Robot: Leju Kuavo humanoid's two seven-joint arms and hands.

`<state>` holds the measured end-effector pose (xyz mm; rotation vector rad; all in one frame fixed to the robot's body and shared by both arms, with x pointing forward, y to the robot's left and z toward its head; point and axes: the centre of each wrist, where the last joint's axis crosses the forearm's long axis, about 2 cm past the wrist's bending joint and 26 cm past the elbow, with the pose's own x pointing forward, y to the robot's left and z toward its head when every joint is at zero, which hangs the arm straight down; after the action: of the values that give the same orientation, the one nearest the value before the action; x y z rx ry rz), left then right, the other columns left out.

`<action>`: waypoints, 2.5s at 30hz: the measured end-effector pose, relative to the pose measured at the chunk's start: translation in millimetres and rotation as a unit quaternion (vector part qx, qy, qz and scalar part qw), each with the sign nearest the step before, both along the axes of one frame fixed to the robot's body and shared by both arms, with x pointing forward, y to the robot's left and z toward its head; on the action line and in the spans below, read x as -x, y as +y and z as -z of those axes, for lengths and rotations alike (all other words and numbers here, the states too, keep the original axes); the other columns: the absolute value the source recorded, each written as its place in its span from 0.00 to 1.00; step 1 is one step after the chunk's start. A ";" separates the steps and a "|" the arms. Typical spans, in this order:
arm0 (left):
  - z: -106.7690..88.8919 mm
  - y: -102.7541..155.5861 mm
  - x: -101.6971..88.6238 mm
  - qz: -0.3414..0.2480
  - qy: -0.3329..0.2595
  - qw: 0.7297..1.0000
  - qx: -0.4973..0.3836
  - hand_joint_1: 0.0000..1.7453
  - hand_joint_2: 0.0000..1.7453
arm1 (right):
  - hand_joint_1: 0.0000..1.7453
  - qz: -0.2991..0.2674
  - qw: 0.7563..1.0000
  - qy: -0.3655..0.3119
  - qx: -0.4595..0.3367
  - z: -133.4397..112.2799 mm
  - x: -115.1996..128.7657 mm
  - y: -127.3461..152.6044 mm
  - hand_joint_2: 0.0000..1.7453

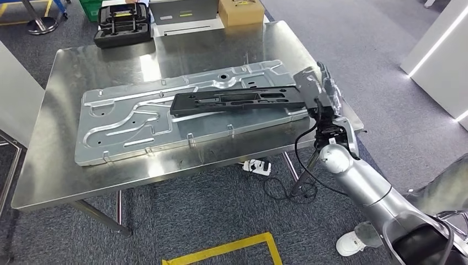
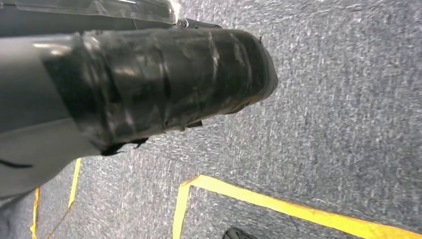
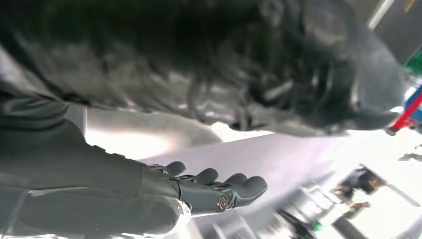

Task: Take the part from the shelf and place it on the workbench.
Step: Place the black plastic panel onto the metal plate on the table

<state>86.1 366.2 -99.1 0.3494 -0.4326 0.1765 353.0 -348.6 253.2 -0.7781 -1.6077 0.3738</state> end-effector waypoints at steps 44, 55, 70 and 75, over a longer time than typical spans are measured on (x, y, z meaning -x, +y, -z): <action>0.7 -4.5 0.3 -0.005 -0.014 1.000 0.003 0.00 0.00 | 0.00 0.016 0.918 -0.104 -0.382 -1.5 14.5 -42.6 0.00; 0.2 -3.8 -1.8 -0.005 -0.016 1.000 0.004 0.00 0.00 | 0.00 0.024 0.925 -0.079 -0.370 -4.5 13.7 -43.7 0.00; -0.1 -0.9 -1.1 -0.020 -0.007 1.000 0.001 0.00 0.00 | 0.00 -0.006 0.994 0.098 -0.038 -29.3 3.2 -4.5 0.00; -0.1 -0.8 -1.0 -0.021 -0.007 1.000 0.001 0.00 0.00 | 0.00 -0.027 0.993 0.113 -0.010 -26.2 3.4 5.0 0.00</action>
<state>87.0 365.5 -99.0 0.3565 -0.4396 0.2211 349.6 -343.6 279.5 -0.6538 -1.4197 0.4664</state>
